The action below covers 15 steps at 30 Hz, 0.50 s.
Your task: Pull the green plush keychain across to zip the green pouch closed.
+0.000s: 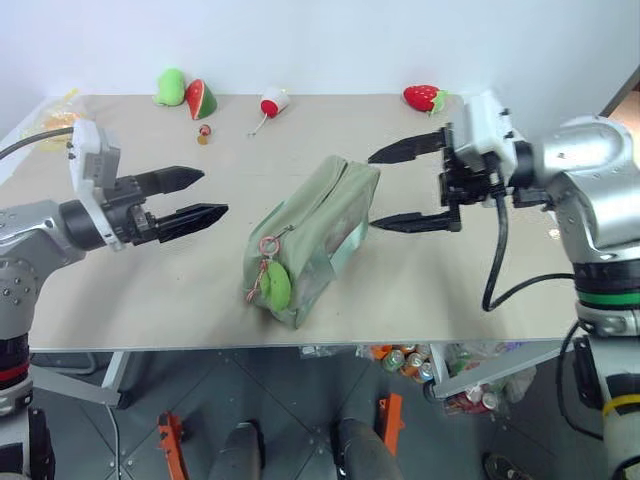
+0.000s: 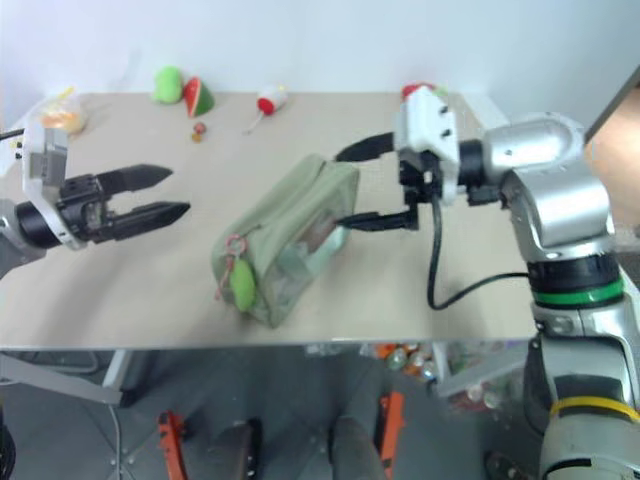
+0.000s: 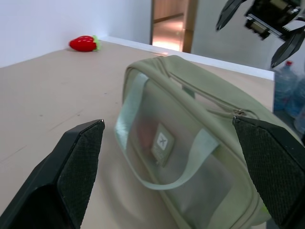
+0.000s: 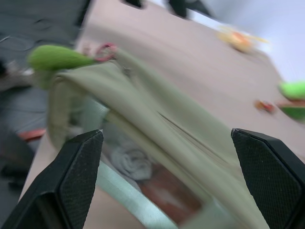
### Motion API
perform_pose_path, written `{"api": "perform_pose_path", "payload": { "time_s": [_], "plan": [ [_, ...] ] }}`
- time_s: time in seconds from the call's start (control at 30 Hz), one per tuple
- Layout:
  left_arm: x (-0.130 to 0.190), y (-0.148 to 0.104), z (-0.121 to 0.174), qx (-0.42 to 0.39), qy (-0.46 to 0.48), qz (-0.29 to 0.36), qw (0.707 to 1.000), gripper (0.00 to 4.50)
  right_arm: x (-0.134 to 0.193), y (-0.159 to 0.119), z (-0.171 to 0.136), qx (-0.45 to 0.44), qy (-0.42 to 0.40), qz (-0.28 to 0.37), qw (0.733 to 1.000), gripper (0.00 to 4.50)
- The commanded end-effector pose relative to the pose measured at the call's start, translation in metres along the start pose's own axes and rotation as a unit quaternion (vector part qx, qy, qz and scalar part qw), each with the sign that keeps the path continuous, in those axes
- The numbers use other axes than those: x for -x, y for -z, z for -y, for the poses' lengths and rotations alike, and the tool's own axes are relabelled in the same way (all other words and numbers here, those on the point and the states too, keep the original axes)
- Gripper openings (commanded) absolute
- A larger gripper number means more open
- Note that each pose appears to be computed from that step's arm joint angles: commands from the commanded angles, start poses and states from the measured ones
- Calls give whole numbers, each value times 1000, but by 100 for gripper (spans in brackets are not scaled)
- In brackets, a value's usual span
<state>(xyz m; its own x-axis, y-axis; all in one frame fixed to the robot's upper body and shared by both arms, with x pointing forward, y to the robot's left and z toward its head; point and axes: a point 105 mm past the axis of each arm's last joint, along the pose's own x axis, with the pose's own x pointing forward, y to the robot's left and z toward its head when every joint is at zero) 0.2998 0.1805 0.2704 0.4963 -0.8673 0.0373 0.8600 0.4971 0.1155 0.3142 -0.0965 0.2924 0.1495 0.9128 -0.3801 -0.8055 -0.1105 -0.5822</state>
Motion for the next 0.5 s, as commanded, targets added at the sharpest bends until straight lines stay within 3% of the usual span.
{"api": "perform_pose_path", "payload": {
  "time_s": [0.03, 0.3, 0.5],
  "plan": [
    [-3, -16, 11, -26, 26, 14, 999, 450, -11, -4, 5, 56, -36, -17, 998, 446],
    [-3, -17, 20, -14, 30, 28, 999, 450, -31, 8, 14, 89, -73, -40, 993, 446],
    [0, -15, 20, -13, 18, 32, 999, 450, -35, 19, 12, 96, -93, -52, 990, 260]
  ]
}}
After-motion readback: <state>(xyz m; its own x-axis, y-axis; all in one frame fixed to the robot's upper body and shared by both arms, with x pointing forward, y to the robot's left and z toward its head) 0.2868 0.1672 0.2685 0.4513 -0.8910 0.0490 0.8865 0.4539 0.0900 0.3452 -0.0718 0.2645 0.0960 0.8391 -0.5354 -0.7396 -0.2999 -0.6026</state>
